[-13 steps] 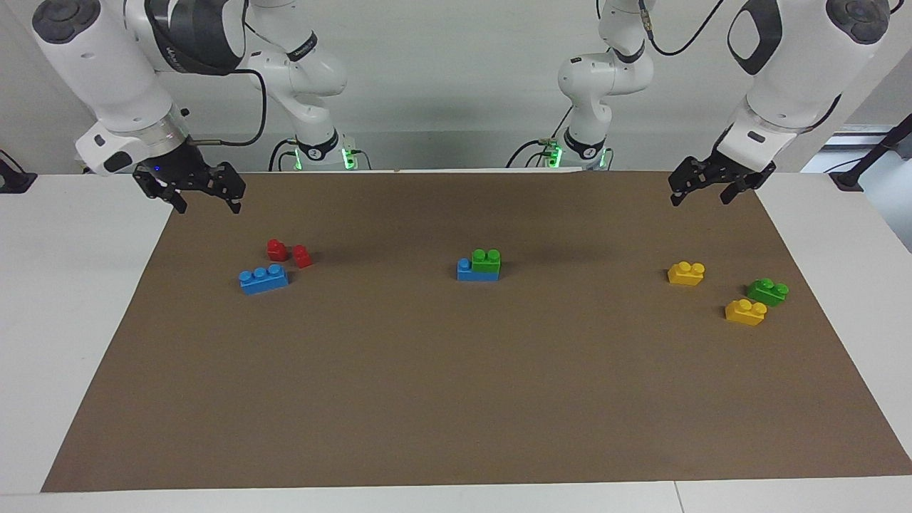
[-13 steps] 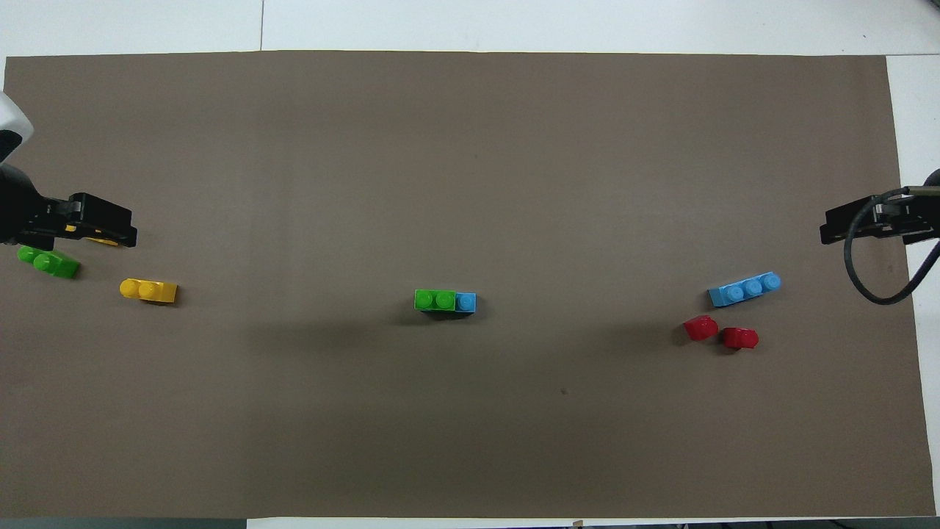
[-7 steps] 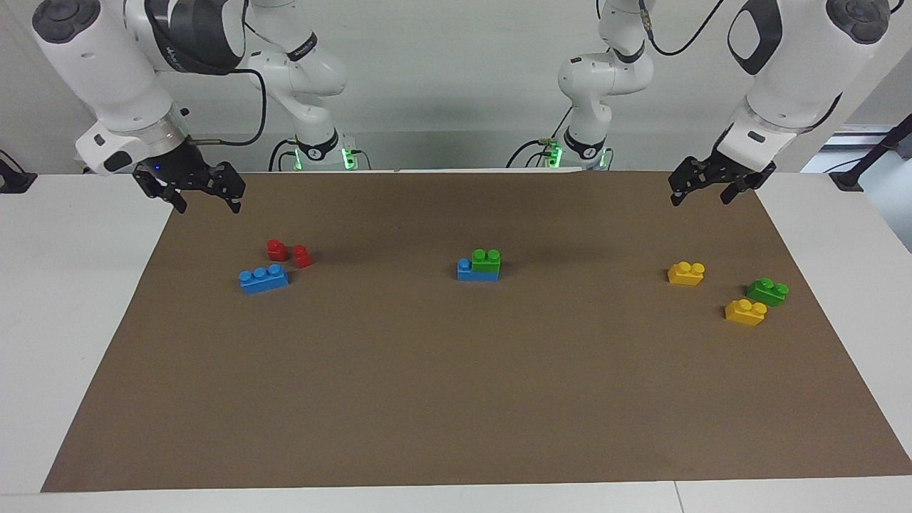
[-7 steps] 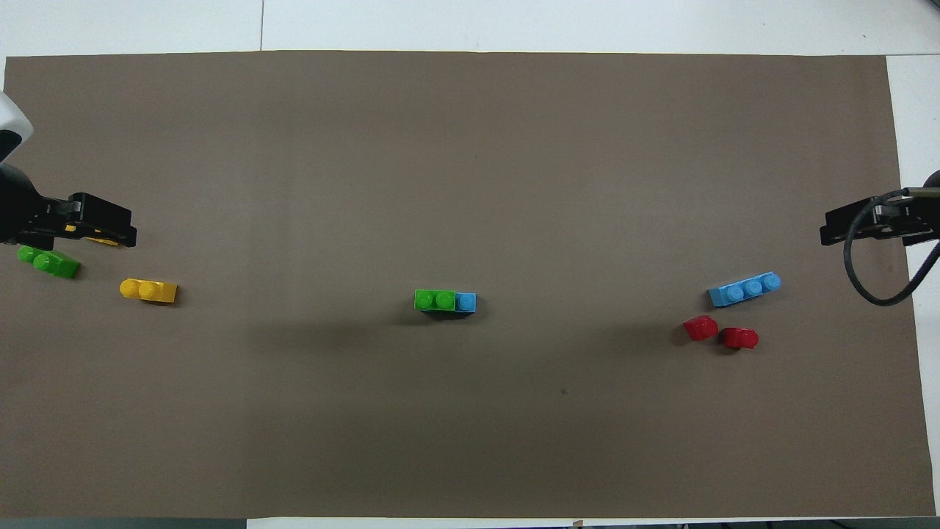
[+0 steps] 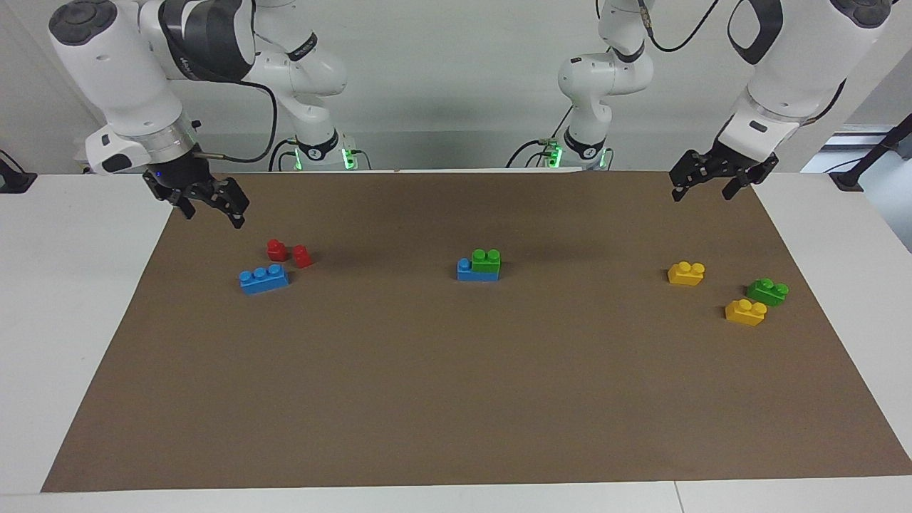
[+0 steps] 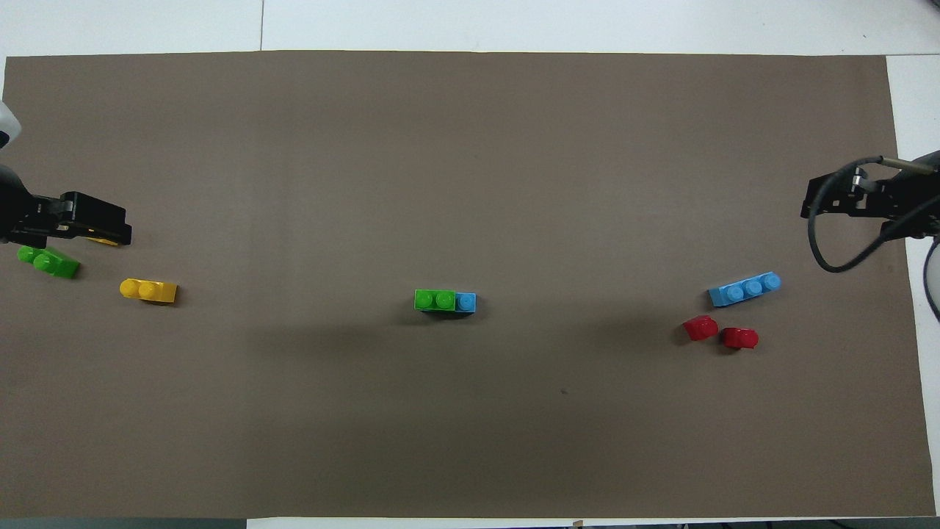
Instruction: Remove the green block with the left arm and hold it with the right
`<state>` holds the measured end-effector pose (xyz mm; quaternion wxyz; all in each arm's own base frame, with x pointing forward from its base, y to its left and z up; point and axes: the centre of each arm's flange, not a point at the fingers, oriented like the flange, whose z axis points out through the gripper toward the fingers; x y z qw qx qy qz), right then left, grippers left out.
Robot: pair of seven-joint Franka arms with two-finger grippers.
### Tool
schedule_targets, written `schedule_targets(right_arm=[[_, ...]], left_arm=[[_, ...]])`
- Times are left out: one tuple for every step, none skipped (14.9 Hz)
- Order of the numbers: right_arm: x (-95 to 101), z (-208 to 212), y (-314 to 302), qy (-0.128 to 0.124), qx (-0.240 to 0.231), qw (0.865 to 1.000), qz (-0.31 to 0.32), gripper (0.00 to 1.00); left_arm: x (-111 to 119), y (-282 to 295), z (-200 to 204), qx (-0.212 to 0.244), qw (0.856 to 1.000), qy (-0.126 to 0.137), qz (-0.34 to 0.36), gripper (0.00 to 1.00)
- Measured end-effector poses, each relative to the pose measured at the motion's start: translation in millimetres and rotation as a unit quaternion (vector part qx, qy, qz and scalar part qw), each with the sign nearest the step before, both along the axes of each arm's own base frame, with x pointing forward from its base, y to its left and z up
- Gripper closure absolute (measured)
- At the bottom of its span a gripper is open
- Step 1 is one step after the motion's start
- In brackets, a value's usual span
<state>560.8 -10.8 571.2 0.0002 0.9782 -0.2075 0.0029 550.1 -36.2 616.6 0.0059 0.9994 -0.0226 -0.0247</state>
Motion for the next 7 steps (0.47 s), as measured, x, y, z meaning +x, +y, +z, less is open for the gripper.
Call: schedule_targets(right_arm=[[3.6,-6,12,-0.002,0.007,0.999,-0.051,0.0],[7.6,-13,23,-0.002,0.019,0.994,-0.103,0.0],[12.6,-23,35,0.004,0.036,0.986,-0.164,0.0],[17.7,-32,46,0.011,0.054,0.973,-0.225,0.0],[22.3,-40,55,0.019,0.07,0.957,-0.279,0.0],[26.9,-46,65,0.028,0.09,0.94,-0.327,0.0],[31.6,-51,73,0.035,0.111,0.924,-0.364,0.0]], left_arm=[[-1,0,1,0.0,1.0,-0.001,0.0,0.0],[-2,0,3,0.0,1.0,-0.002,0.0,0.0],[-3,0,5,0.0,1.0,-0.003,0.0,0.0],[-5,0,6,0.001,1.0,-0.002,0.0,0.0],[-6,0,7,0.001,1.0,-0.001,0.0,0.0],[-8,0,7,0.001,1.0,0.001,0.004,0.0],[-10,-1,6,0.003,1.0,0.003,0.019,0.0]])
